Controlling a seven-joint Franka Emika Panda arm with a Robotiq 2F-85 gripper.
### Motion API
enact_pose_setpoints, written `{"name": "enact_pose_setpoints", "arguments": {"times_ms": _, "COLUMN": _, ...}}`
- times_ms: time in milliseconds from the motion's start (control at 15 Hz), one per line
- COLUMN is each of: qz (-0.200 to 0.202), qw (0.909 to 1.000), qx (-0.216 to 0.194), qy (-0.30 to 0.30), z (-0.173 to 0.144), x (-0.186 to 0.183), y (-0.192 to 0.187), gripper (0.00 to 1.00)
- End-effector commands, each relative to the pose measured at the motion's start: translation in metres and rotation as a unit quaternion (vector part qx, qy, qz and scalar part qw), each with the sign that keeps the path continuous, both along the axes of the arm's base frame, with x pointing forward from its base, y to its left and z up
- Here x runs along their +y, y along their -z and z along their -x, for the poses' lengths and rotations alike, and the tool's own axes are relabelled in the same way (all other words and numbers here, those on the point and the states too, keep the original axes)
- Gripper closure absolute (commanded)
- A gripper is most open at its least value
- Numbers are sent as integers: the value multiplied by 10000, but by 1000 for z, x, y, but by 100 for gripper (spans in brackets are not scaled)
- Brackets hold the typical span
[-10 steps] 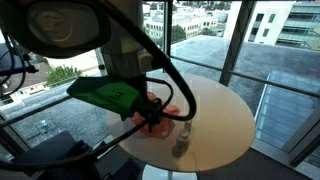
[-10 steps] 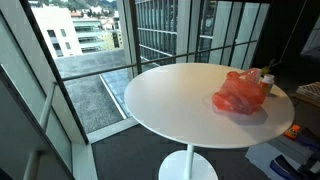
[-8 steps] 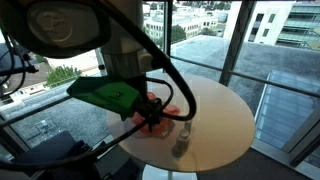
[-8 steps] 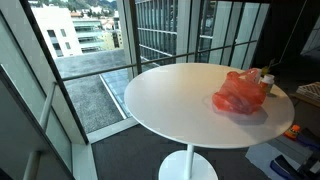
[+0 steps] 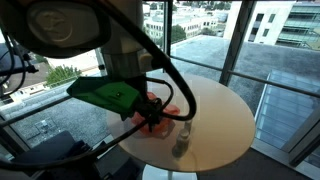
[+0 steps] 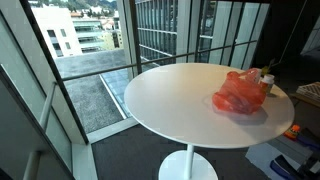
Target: Pick up the brown medicine bottle with a yellow lid and put it on the table
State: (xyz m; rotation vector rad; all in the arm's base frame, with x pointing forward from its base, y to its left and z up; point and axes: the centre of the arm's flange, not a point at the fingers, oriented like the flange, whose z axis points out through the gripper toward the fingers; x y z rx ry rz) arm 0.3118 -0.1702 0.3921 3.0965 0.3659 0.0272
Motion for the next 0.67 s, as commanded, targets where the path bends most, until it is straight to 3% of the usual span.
{"name": "enact_pose_setpoints", "arguments": {"times_ms": 0, "qz": -43, "qw": 9999, "qx": -27, "qy": 86, "z": -12, "x": 3, "y": -3, "gripper": 0}}
{"name": "enact_pose_setpoints", "arguments": {"times_ms": 600, "qz": -237, "qw": 9990, "qx": -263, "qy": 278, "z": -77, "x": 42, "y": -3, "gripper": 0}}
